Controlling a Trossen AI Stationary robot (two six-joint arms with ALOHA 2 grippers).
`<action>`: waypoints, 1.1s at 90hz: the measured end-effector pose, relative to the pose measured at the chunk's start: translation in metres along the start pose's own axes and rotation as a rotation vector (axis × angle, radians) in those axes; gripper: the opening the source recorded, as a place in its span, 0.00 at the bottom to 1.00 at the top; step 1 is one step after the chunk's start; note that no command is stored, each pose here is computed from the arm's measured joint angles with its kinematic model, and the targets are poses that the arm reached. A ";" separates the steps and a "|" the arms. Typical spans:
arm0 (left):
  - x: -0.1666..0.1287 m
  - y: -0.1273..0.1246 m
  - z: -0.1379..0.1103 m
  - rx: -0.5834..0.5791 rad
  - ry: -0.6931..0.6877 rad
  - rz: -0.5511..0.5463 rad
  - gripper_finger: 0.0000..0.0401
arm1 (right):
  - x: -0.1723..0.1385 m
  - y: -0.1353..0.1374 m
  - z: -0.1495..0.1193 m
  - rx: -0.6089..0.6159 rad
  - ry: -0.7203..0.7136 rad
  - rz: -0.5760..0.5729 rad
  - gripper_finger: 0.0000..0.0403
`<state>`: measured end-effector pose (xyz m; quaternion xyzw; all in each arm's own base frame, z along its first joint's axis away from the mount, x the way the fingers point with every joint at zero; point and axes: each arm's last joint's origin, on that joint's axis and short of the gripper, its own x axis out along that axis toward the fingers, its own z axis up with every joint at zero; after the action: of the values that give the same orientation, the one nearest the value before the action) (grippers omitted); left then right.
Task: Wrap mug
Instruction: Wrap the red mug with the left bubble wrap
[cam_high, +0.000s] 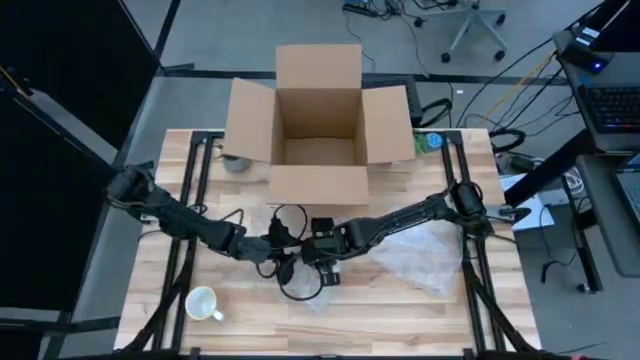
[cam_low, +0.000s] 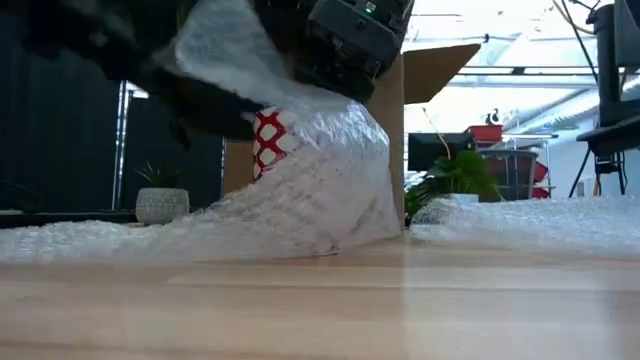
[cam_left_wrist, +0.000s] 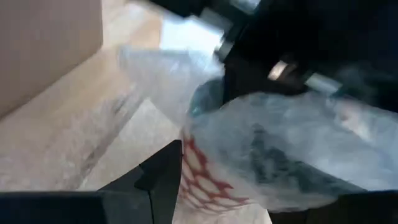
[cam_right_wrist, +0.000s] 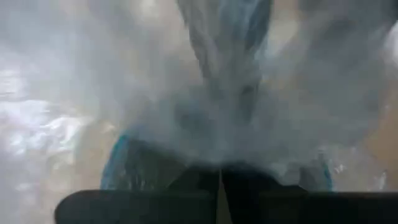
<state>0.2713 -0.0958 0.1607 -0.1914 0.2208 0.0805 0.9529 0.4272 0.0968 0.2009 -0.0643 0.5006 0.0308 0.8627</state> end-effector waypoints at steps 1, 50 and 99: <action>0.001 0.000 0.000 0.000 0.002 0.000 0.44 | 0.000 0.000 0.000 0.000 0.000 0.000 0.00; 0.004 0.000 -0.003 -0.019 0.009 -0.013 0.44 | -0.045 -0.004 0.024 -0.008 0.067 -0.004 0.06; 0.004 0.000 -0.003 -0.018 0.010 -0.013 0.44 | -0.088 -0.044 0.017 0.174 0.099 -0.173 0.48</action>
<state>0.2736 -0.0966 0.1560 -0.2019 0.2236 0.0753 0.9506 0.4029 0.0570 0.2890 -0.0335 0.5358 -0.0907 0.8388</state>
